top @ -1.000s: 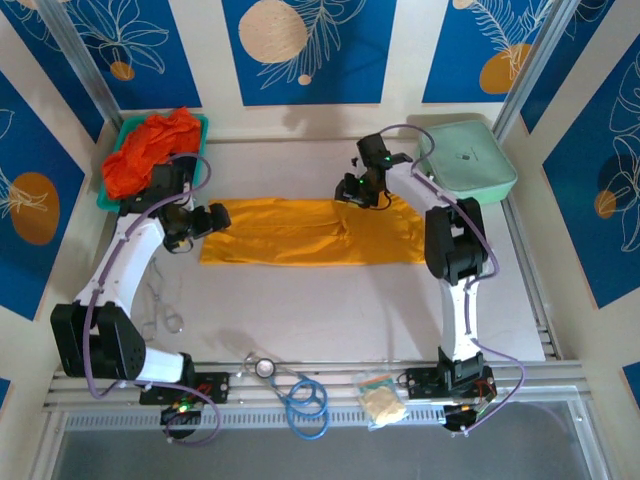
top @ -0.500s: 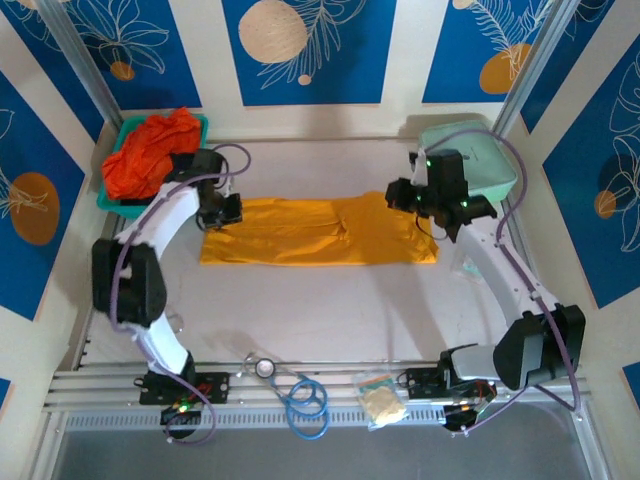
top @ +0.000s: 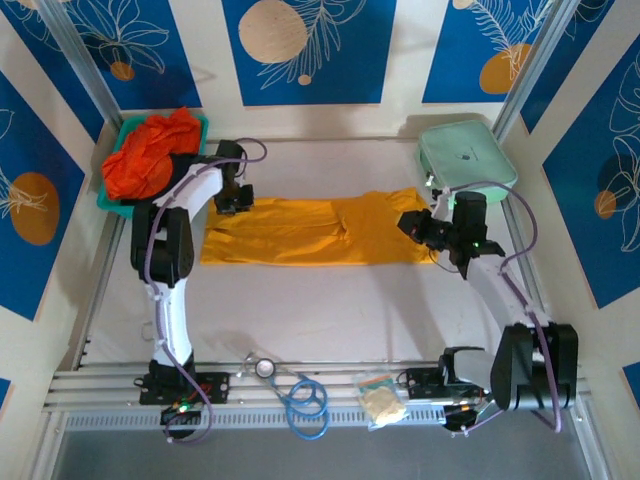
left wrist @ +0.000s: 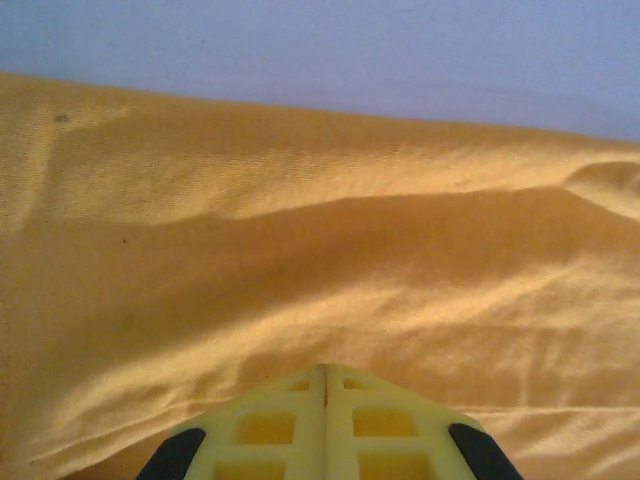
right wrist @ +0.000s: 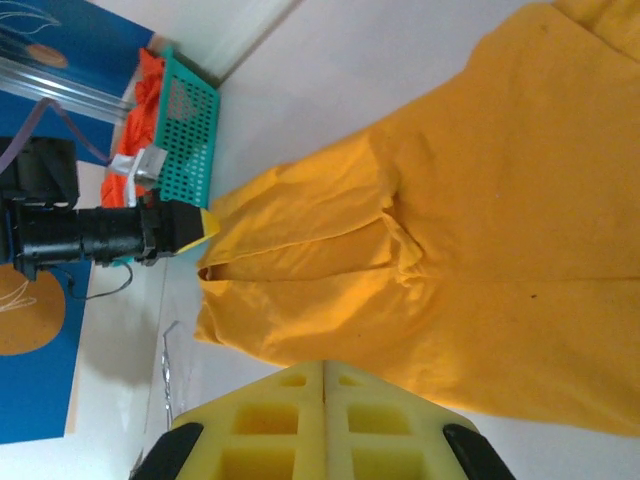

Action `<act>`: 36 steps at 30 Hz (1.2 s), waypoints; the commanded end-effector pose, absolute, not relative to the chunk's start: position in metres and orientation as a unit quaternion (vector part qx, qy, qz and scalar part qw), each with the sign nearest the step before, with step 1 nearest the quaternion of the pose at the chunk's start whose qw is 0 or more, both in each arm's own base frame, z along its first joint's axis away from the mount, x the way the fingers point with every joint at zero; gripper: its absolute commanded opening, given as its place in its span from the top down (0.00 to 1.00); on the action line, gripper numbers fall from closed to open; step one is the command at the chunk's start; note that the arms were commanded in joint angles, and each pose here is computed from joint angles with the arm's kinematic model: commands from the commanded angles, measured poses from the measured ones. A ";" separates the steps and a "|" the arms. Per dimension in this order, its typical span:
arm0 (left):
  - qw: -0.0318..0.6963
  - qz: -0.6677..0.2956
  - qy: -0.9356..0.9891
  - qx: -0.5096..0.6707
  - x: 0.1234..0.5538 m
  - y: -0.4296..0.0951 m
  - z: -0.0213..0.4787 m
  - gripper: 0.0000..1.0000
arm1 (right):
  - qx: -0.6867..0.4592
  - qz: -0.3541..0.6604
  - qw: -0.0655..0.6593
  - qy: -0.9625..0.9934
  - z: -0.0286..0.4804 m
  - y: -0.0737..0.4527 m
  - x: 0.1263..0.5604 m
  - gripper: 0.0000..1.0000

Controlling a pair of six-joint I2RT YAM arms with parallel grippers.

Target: Fold and stack the t-shirts

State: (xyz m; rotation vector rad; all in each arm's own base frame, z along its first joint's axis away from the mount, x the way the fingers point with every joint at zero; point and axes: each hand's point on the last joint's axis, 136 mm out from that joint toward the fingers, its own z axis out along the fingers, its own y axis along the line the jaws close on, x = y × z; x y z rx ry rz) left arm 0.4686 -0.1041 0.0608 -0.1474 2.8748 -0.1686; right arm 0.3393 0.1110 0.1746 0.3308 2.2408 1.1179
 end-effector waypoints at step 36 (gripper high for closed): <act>0.001 0.019 0.998 -0.067 0.303 -0.111 0.001 0.81 | 0.184 0.067 0.036 0.980 0.004 0.109 0.449 1.00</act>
